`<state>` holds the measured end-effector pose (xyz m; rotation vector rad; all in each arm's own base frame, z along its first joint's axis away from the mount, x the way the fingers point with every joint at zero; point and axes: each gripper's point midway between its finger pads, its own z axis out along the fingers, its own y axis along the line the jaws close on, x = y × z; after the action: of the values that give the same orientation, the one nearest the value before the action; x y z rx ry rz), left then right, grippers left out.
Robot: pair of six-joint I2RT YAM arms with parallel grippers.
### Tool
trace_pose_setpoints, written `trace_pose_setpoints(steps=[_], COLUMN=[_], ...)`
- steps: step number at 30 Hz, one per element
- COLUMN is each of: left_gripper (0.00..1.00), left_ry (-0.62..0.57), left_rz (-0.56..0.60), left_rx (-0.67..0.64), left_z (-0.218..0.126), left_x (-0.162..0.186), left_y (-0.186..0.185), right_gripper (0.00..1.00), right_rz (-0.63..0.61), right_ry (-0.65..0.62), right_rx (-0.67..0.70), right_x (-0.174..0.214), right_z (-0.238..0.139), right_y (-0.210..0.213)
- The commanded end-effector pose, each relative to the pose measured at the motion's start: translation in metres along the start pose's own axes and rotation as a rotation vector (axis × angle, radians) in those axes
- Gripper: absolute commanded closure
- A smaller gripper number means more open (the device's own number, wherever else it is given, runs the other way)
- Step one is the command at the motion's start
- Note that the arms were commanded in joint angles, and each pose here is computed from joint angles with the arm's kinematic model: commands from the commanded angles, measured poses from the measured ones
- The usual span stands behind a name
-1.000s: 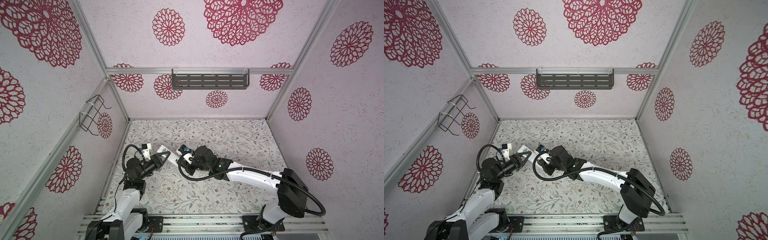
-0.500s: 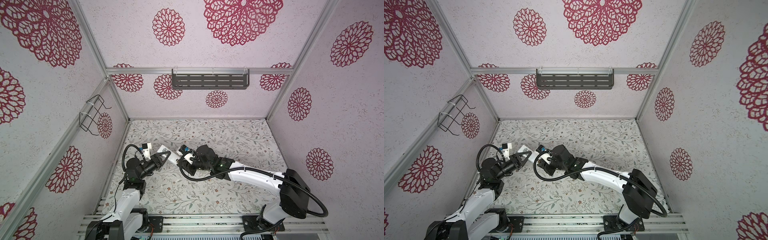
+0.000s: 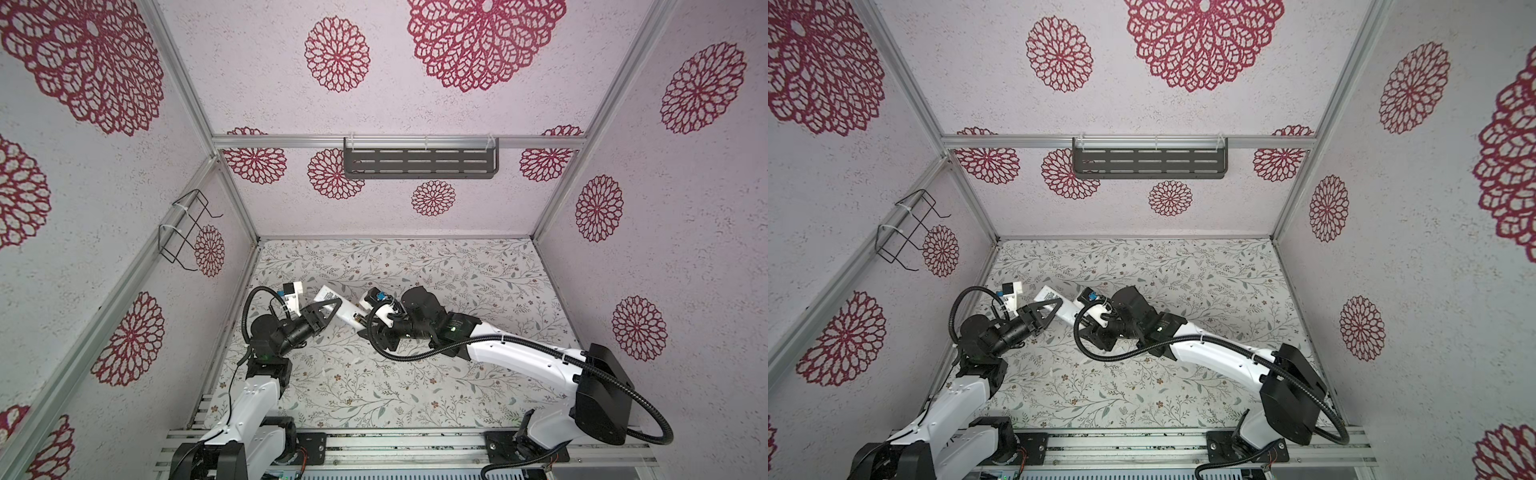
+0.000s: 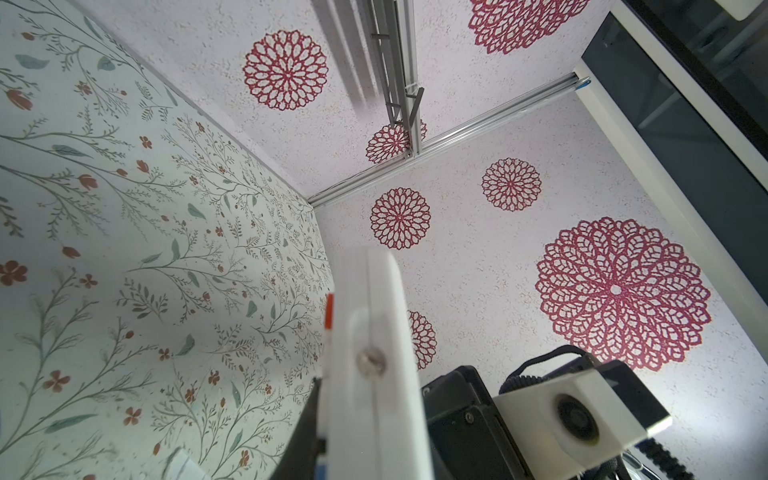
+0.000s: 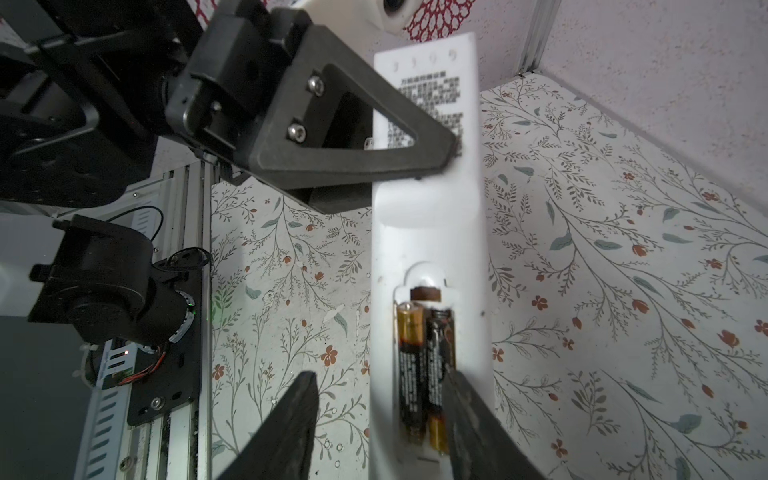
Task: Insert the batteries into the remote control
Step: 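Open the right gripper to release the battery in the compartment, then press the battery down into the compartment with the right gripper fingertips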
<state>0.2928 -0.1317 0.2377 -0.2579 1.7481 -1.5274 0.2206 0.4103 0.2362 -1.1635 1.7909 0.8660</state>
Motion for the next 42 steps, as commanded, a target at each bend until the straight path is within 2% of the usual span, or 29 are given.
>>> trace_pose_setpoints(steps=[1, 9, 22, 33, 42], left_gripper=[1.0, 1.0, 1.0, 1.0, 1.0], left_ry=[0.046, 0.048, 0.043, 0.039, 0.034], left_rz=[0.061, 0.061, 0.056, 0.055, 0.06], left_rx=[0.1, 0.101, 0.071, 0.061, 0.06], left_z=[0.001, 0.002, 0.002, 0.002, 0.001], left_x=[0.002, 0.002, 0.002, 0.001, 0.001], left_y=[-0.033, -0.033, -0.026, -0.024, -0.024], right_gripper=[0.47, 0.57, 0.61, 0.66, 0.69], right_rz=[0.012, 0.003, 0.005, -0.003, 0.0], right_ry=[-0.049, -0.017, -0.044, -0.024, -0.014], right_rx=[0.081, 0.08, -0.017, -0.047, -0.025], right_x=[-0.02, -0.028, -0.036, -0.03, -0.026], right_z=[-0.021, -0.016, -0.019, -0.007, 0.002], right_y=[-0.021, -0.027, -0.005, 0.01, 0.006])
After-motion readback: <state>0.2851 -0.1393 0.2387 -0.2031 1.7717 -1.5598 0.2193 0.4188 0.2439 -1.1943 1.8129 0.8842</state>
